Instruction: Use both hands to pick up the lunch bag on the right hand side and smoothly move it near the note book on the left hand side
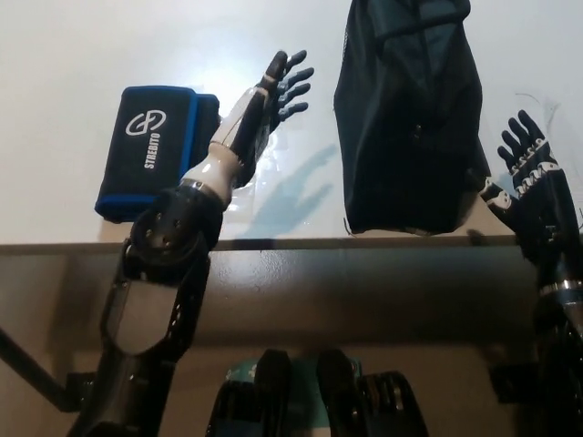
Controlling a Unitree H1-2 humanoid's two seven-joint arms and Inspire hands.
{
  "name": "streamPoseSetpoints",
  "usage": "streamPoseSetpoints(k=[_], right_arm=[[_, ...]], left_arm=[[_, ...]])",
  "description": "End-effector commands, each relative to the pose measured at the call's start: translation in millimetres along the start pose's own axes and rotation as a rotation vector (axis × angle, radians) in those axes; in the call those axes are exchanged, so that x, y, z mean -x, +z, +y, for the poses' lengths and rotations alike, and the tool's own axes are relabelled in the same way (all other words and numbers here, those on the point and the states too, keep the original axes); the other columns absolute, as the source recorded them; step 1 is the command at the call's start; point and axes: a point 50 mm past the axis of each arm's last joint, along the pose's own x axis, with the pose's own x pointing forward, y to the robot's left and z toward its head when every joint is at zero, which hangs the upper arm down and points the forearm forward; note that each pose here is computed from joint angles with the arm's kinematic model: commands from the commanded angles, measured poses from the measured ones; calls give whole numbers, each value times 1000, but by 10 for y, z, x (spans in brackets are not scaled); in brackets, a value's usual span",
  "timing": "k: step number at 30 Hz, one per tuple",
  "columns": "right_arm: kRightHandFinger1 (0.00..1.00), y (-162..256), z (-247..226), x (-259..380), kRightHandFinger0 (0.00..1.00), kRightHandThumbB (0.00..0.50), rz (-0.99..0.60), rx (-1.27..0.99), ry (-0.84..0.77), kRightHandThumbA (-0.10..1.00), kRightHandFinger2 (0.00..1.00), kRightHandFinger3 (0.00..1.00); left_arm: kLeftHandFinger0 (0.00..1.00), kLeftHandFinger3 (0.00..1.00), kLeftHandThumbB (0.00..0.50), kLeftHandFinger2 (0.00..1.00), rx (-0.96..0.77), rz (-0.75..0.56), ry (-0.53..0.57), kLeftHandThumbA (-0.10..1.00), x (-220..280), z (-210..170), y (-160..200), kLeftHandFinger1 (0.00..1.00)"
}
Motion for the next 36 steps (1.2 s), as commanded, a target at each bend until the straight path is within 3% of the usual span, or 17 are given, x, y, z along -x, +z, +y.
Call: streamPoseSetpoints(k=[1,7,9,16,20,27,36], right_arm=[[1000,170,71,-232,1000,302,-72,-53,24,1000,1000,1000],[1000,168,126,-298,1000,320,-76,-79,26,1000,1000,1000],[1000,198,163,-346,1000,315,-82,-106,27,1000,1000,1000],[1000,213,302,-491,1000,331,-91,-161,38,1000,1000,1000],[1000,185,434,-576,1000,315,-78,-229,72,1000,1000,1000],[1000,100,689,-714,1000,360,-28,-338,136,1000,1000,1000],[1000,29,1059,-793,1000,381,3,-424,209,1000,1000,1000]], left_arm=[[1000,1000,376,1000,91,-24,15,1000,-259,-62,173,1000],[1000,1000,388,1000,150,48,33,1000,-433,-118,49,1000],[1000,1000,419,1000,177,75,30,1000,-511,-141,13,1000],[1000,1000,385,1000,144,80,14,1000,-633,-258,-83,1000],[1000,1000,395,1000,171,103,-6,1000,-661,-351,-158,1000],[1000,1000,427,1000,112,96,-17,1000,-675,-484,-196,1000],[1000,1000,408,1000,96,55,-26,1000,-631,-467,-164,1000]])
